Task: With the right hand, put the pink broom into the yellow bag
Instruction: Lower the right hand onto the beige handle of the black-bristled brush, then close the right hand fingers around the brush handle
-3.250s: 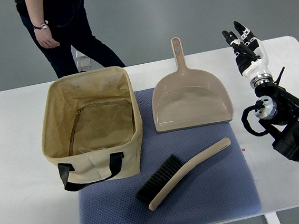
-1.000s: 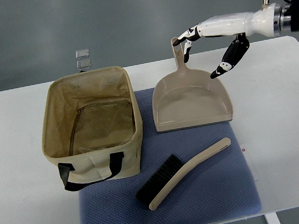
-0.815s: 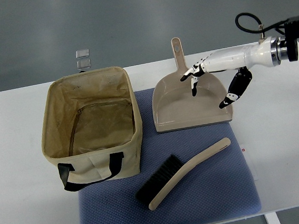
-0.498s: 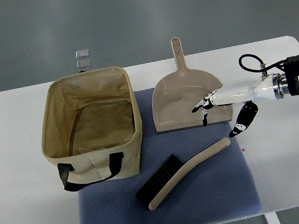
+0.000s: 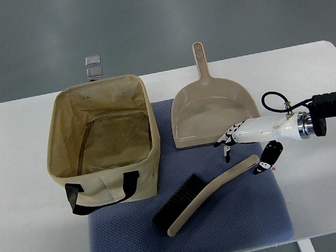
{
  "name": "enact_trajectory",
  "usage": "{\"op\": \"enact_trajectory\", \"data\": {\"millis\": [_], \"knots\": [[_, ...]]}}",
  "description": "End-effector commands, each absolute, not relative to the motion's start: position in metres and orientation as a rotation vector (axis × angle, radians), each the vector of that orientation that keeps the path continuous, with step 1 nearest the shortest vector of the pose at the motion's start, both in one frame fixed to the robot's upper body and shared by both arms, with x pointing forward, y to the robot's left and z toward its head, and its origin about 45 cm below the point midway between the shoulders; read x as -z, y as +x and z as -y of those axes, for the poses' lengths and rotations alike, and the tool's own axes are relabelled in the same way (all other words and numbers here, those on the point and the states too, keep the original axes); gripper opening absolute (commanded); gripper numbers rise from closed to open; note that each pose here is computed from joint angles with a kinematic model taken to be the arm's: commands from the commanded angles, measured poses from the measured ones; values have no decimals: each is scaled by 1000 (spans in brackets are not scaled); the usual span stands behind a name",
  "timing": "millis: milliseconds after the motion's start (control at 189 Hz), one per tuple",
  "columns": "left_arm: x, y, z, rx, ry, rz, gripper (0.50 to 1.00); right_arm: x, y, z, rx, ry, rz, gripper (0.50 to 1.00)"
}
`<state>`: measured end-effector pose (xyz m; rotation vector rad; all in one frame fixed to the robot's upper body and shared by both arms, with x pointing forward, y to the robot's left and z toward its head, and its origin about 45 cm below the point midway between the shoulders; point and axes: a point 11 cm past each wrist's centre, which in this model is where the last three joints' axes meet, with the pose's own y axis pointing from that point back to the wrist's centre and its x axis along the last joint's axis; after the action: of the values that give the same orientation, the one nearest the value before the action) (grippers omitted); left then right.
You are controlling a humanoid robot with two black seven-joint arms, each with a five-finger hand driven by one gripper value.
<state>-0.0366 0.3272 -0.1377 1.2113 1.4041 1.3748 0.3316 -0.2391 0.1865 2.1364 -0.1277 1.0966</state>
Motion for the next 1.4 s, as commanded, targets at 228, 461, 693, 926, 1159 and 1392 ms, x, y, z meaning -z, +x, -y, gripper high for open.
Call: {"op": "enact_trajectory", "data": {"millis": [228,461,693,926,1159,1392], "knots": [[138,-37,-327,-1374,1211,-1405,1000,-176,329,226,-1095,2134,143,928],[138,-37,-327,-1375,1212,-1405,1000,-170,327,220,-1080,2143,153,926],[138,-37,-327,-1375,1210,-1404,1000,-167,325,211,-1098,2155,160,876],[138,-37,-327,-1375,1212,-1405,1000,-164,325,210,-1101,2153,155,803],[138,-37,-327,-1375,1210,-1404,1000,-164,325,208,-1104,2156,153,705],[138,-37,-327,-1376,1211,-1403,1000,-169,328,211,-1117,2155,173,513]]}}
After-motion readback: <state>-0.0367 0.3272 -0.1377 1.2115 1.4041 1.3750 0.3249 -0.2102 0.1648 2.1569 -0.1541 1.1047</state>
